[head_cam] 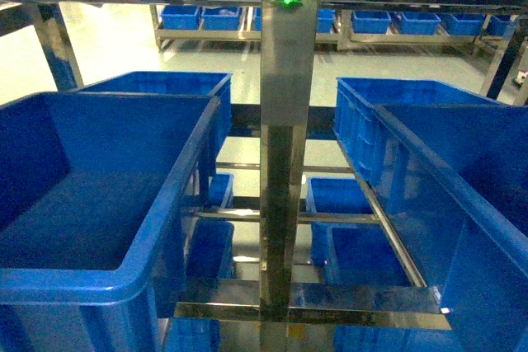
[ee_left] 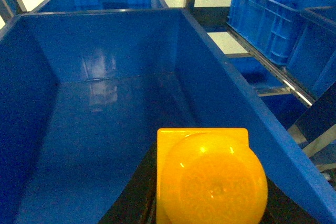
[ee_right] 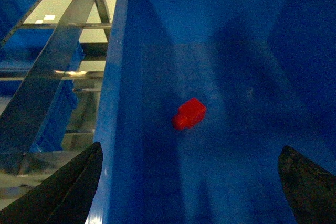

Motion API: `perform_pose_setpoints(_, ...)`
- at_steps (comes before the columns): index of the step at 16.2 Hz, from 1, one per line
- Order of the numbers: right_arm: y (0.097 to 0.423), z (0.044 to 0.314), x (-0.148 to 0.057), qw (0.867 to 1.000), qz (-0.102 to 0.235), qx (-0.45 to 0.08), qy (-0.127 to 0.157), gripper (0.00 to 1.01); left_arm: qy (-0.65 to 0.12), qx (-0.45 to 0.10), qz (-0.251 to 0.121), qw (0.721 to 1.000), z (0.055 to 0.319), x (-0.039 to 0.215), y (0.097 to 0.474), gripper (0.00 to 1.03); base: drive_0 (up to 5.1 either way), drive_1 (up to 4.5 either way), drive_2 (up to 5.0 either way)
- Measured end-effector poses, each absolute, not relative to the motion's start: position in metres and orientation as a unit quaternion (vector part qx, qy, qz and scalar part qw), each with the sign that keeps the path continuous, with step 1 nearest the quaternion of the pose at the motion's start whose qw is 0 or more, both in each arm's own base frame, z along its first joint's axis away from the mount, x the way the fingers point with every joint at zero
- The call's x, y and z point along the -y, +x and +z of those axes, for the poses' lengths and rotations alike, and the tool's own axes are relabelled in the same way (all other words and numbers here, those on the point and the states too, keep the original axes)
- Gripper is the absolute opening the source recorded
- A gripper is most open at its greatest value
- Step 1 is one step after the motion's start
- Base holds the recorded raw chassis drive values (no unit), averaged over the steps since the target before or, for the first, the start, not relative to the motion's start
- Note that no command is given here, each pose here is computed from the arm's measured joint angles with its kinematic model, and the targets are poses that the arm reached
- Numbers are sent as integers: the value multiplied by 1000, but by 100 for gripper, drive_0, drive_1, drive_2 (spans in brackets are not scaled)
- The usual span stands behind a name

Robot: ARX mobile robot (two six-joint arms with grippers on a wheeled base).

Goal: Sort and place red and yellow blocks in left bins

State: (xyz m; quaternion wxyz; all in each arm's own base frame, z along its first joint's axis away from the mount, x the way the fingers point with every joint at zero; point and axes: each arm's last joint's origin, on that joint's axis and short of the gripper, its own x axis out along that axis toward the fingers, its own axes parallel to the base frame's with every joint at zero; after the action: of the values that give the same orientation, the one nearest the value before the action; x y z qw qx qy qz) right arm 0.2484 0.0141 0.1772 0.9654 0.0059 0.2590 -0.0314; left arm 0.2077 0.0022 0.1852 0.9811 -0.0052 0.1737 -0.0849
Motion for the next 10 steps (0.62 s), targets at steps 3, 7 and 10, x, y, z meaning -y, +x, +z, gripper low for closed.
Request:
perform_pose_setpoints(3,203,204,-16,979,-24,-202,-21,98,-5,-174,-85,981,185,-2,208,27,0,0,0)
perform_pose_setpoints(7,157,224,-9,983,-19,-177,-37,98,-5,-174,-85,981,185,-2,208,27,0,0,0)
perform_pose_setpoints(10,151,238,-9,985,-14,-167,-30,98,-5,-174,-85,981,185,-2,208,27,0,0,0)
